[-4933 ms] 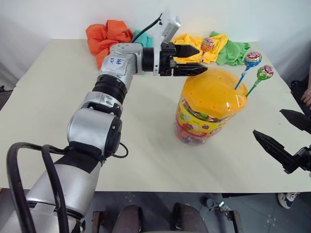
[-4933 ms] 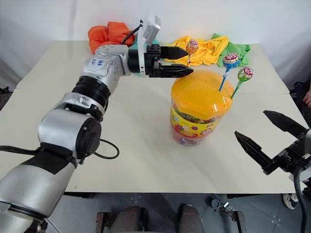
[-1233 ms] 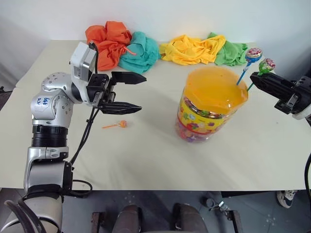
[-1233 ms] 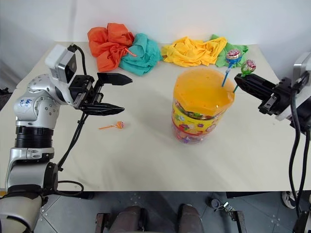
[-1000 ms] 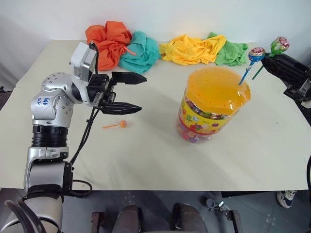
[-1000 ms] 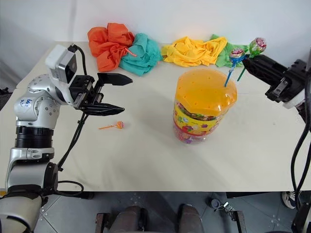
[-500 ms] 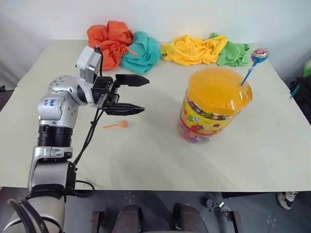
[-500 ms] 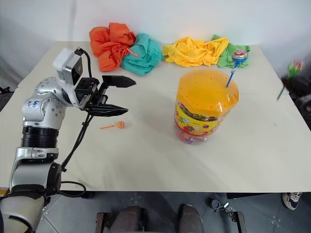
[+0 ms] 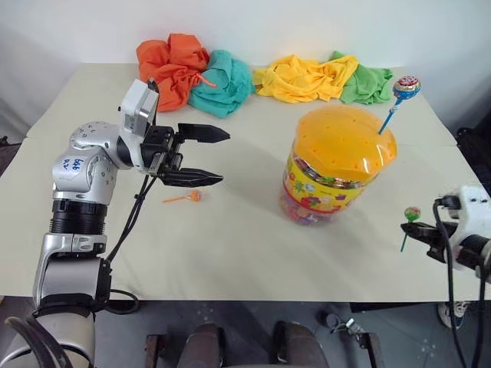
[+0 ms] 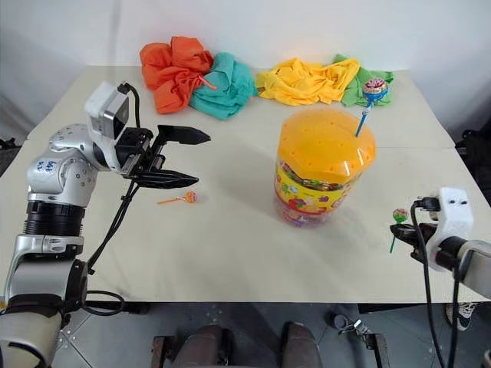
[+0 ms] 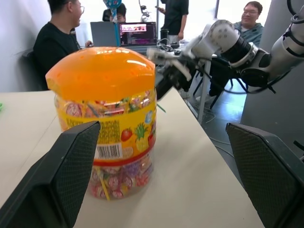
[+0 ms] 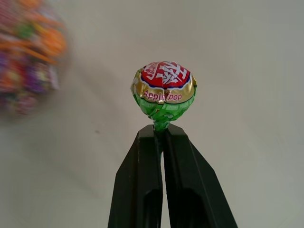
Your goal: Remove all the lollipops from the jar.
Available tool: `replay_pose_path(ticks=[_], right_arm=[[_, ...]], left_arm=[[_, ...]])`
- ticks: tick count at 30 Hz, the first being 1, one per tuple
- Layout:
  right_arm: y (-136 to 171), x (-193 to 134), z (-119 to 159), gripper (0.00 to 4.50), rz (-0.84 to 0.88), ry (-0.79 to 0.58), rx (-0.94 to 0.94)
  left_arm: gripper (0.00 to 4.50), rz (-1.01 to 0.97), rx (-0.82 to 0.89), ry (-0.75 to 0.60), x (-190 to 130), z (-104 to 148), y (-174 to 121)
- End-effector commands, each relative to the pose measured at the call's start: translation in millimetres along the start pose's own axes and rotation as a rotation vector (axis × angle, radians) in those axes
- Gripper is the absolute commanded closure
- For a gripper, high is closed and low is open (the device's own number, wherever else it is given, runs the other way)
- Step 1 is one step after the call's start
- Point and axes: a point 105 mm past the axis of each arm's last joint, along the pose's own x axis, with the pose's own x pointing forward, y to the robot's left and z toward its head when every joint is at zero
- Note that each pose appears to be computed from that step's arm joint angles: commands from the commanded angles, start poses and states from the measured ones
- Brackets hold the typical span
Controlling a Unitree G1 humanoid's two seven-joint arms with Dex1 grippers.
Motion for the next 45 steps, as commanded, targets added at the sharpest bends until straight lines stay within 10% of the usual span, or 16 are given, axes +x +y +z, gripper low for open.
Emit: replay_pose_path(ticks=[1,13,25,41,45], right_arm=[[-11.2,7.0,0.4,3.96,-0.062,-0.004,0.015],[8.2,-22.5,29.7,0.05,0.035,-0.128,-0.086],[75.0,-80.5,134.3,0.01,0.344,-0.553,-0.402],[133.7,-58.3,156.8,0.01,0.709,-0.598,-0.541],[137.9,-66.9,164.1,0.91,0.741,-0.665,-0.535]], left_arm=[[0.00,-0.068,0.047,-0.003,0.1,8.8,-11.5],[0.00,-0.040,0.046,-0.007,-2.4,11.3,-14.3],[0.00,-0.064,0.073,-0.039,2.9,17.4,-6.7],[0.00,-0.022,0.101,-0.024,-6.1,23.7,-6.4],[0.00,-0.013,0.100,-0.017,-8.4,23.4,-8.8]])
